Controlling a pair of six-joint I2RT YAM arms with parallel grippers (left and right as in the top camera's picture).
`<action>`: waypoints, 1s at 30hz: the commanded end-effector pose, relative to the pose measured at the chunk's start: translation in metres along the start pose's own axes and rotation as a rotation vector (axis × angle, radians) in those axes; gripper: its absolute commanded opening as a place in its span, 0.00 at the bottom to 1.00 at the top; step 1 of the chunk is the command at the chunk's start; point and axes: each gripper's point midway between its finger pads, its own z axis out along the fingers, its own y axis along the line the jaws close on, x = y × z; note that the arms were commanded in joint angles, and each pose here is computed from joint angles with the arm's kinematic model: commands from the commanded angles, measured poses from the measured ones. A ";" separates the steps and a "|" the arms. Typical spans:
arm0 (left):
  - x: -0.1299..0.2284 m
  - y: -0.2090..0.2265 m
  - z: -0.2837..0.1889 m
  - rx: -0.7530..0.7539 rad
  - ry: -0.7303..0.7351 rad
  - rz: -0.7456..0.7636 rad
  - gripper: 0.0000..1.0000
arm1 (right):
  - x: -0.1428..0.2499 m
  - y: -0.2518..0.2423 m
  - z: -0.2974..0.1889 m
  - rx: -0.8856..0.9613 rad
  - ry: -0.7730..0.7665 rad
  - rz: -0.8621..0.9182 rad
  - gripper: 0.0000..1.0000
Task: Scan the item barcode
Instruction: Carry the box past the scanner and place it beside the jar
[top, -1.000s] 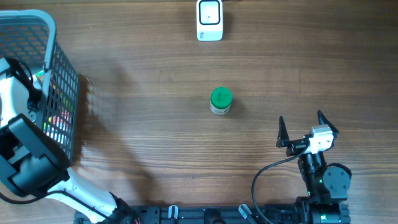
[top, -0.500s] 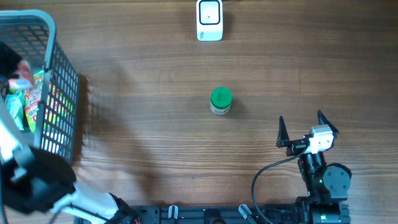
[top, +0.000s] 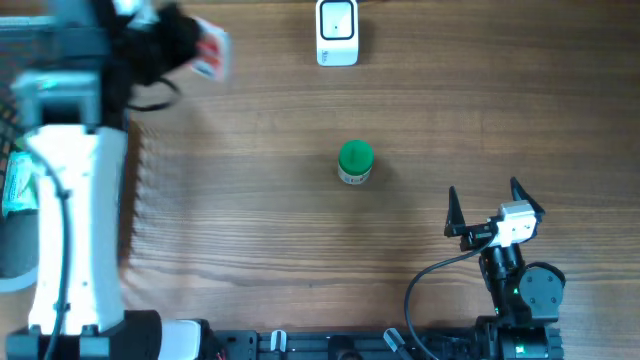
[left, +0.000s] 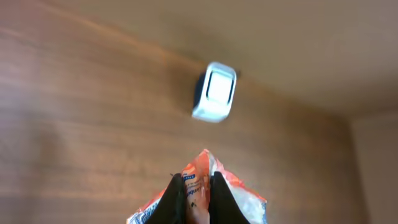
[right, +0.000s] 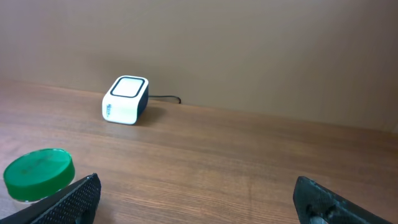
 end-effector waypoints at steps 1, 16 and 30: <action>0.066 0.010 0.059 -0.211 0.134 0.036 0.04 | -0.001 -0.002 0.000 0.011 -0.004 -0.009 1.00; 0.249 0.037 0.161 -0.500 0.387 -0.185 0.04 | -0.001 -0.002 0.000 0.011 -0.004 -0.009 1.00; 0.264 0.047 0.153 -0.682 0.239 -0.842 0.13 | -0.001 -0.002 0.000 0.011 -0.004 -0.009 1.00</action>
